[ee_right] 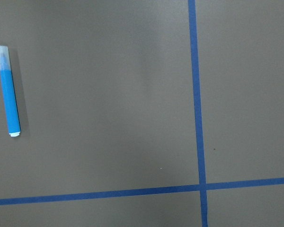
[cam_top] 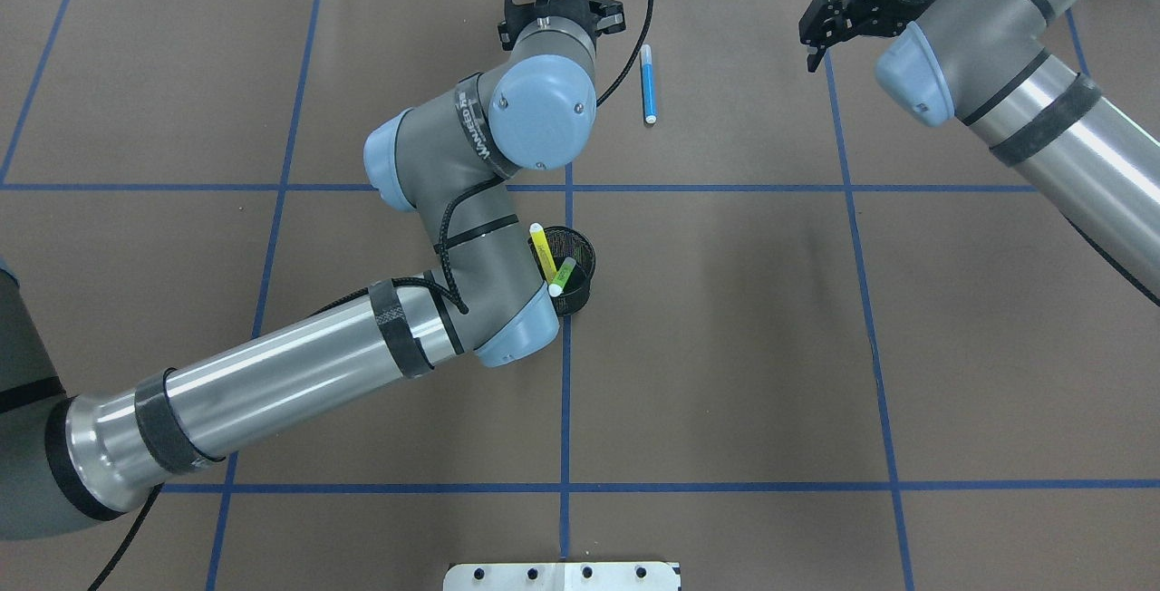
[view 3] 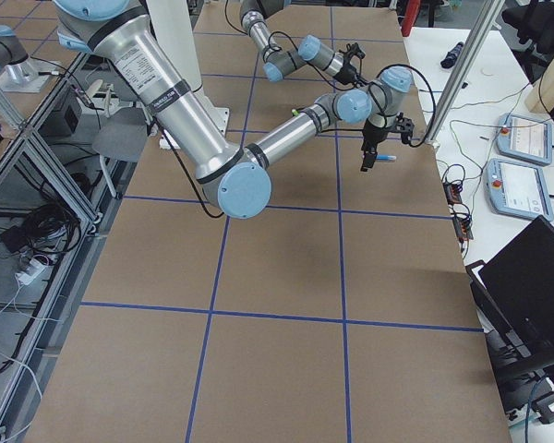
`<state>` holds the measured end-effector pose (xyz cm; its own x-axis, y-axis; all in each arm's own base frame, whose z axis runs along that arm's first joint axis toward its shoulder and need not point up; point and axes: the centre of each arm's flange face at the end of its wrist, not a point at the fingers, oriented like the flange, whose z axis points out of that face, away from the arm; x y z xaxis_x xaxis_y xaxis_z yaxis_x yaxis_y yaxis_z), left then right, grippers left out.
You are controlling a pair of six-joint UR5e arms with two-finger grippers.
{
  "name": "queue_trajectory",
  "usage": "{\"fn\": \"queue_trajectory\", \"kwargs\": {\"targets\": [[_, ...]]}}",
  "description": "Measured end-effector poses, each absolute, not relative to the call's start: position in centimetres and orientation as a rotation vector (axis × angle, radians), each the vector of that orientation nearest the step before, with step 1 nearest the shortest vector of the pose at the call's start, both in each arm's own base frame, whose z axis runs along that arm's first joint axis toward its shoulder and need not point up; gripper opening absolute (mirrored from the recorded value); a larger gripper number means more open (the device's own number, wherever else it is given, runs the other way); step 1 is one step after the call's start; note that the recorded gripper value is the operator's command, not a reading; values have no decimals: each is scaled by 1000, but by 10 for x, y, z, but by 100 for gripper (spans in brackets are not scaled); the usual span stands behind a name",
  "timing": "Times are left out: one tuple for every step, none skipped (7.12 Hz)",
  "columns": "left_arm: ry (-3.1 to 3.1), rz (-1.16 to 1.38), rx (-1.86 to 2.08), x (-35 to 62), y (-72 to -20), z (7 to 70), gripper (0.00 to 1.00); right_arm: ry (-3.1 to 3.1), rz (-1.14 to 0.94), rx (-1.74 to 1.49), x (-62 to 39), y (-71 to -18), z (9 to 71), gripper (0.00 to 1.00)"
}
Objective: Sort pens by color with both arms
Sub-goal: 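Carry the red-capped marker farther from the robot toward the blue marker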
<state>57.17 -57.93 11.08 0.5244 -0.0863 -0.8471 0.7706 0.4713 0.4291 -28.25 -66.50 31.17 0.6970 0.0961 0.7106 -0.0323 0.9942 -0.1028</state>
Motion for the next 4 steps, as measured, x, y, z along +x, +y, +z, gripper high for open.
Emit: {"fn": "queue_trajectory", "kwargs": {"targets": [[866, -658, 946, 586, -581, 128, 0, -797, 72, -84, -282, -665, 312, 100], [859, -684, 946, 601, -585, 138, 0, -797, 72, -84, -282, -665, 311, 100], [859, -702, 938, 617, -590, 139, 0, -798, 73, -83, -282, -666, 311, 100], [870, -711, 932, 632, -591, 138, 0, -798, 73, -82, -282, -666, 310, 100]]}}
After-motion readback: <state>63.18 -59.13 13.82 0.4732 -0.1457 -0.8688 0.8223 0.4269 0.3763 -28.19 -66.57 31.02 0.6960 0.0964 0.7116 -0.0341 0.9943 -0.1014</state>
